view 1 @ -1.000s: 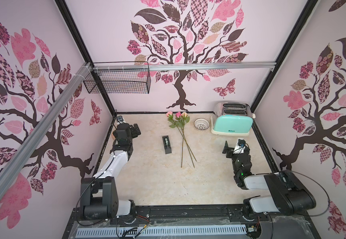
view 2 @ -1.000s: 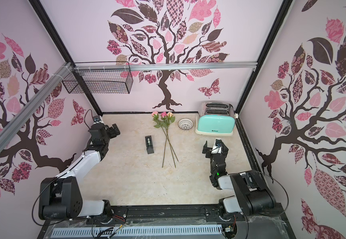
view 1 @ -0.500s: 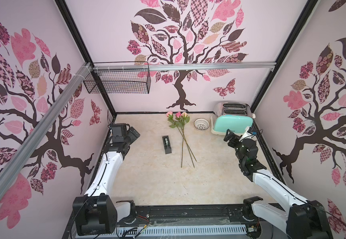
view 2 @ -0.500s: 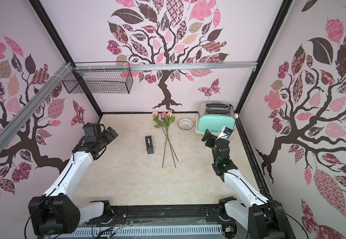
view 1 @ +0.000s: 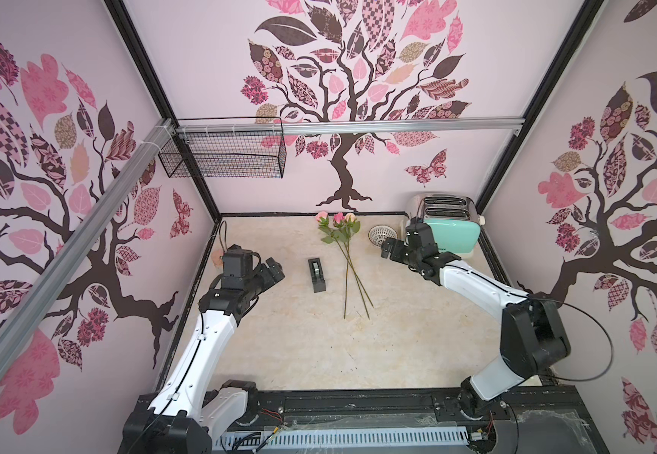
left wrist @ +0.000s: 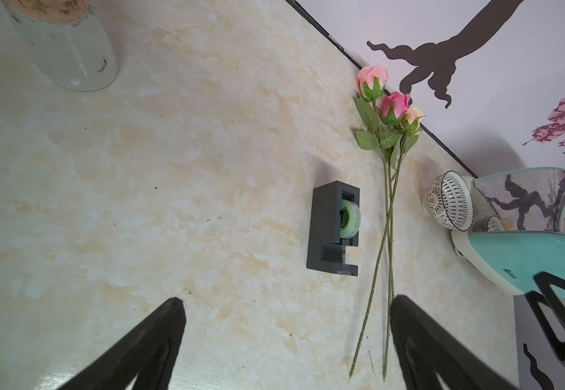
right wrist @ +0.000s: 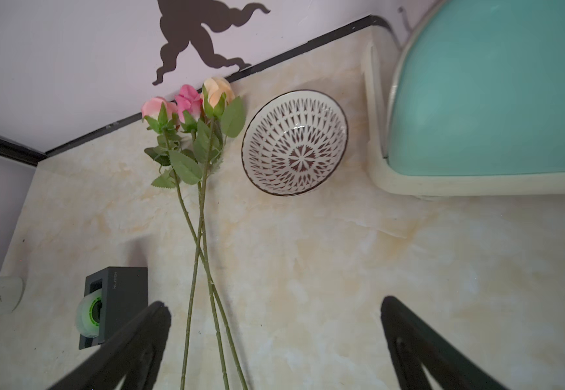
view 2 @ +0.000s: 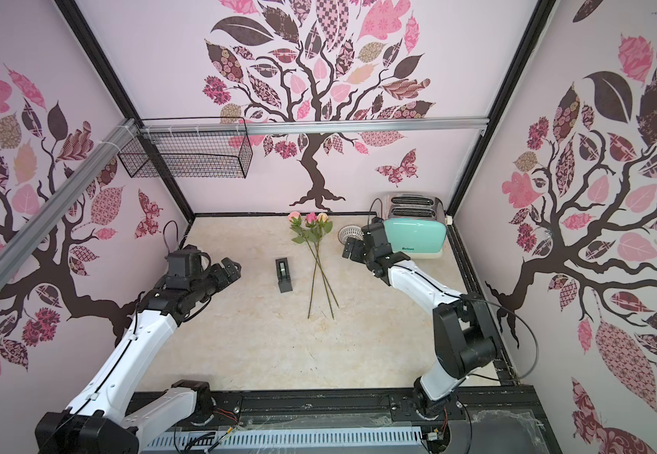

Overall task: Wrap bouquets with tape
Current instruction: Pick up the unwrapped bouquet from the center of the board.

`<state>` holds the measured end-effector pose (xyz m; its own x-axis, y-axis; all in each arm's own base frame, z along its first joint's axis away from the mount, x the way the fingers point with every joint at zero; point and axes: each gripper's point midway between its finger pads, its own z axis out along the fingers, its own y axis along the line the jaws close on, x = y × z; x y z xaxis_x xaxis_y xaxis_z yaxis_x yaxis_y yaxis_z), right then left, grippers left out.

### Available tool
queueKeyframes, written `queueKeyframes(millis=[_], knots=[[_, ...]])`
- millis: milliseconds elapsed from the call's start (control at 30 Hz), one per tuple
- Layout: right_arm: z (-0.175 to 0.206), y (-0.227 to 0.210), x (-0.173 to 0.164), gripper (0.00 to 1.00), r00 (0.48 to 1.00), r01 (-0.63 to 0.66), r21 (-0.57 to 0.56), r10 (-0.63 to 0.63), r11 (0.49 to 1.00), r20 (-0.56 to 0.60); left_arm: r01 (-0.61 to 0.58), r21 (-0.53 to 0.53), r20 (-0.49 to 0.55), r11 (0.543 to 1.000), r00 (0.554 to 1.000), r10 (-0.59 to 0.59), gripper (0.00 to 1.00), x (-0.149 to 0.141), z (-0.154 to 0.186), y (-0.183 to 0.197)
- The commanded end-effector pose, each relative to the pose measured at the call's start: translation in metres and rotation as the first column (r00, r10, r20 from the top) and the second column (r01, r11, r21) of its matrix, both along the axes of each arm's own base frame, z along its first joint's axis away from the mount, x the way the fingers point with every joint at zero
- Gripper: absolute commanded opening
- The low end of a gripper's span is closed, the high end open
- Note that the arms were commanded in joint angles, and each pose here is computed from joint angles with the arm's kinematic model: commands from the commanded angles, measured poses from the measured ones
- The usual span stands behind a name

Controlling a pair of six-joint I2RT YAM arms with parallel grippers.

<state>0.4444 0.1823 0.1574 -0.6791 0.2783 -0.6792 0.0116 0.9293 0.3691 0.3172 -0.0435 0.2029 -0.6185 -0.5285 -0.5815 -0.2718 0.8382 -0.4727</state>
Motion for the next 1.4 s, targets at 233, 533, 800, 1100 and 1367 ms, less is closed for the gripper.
queueKeyframes(millis=[233, 533, 800, 1100, 1367], knots=[[-0.059, 0.076, 0.039, 0.95, 0.977, -0.135, -0.164, 0.104, 0.977, -0.185, 0.062, -0.028, -0.010, 0.998, 0.998, -0.062, 0.98, -0.015, -0.002, -0.010], [-0.103, 0.117, 0.070, 0.76, 0.959, -0.199, -0.194, 0.150, 0.961, -0.240, 0.063, -0.027, -0.034, 0.998, 0.997, -0.064, 0.98, -0.020, -0.008, -0.010], [-0.145, 0.128, 0.092, 0.71, 0.952, -0.205, -0.284, 0.123, 0.937, -0.279, 0.064, -0.016, -0.056, 0.998, 0.996, -0.065, 0.98, -0.025, -0.011, -0.009], [-0.175, 0.131, 0.097, 0.55, 0.944, -0.229, -0.328, 0.126, 0.917, -0.306, 0.055, -0.001, -0.067, 0.998, 0.996, -0.055, 0.98, -0.029, -0.012, -0.005], [-0.190, 0.120, 0.082, 0.37, 0.930, -0.262, -0.418, 0.111, 0.870, -0.352, 0.052, 0.003, -0.075, 0.999, 0.996, -0.051, 0.98, -0.028, -0.015, -0.005]])
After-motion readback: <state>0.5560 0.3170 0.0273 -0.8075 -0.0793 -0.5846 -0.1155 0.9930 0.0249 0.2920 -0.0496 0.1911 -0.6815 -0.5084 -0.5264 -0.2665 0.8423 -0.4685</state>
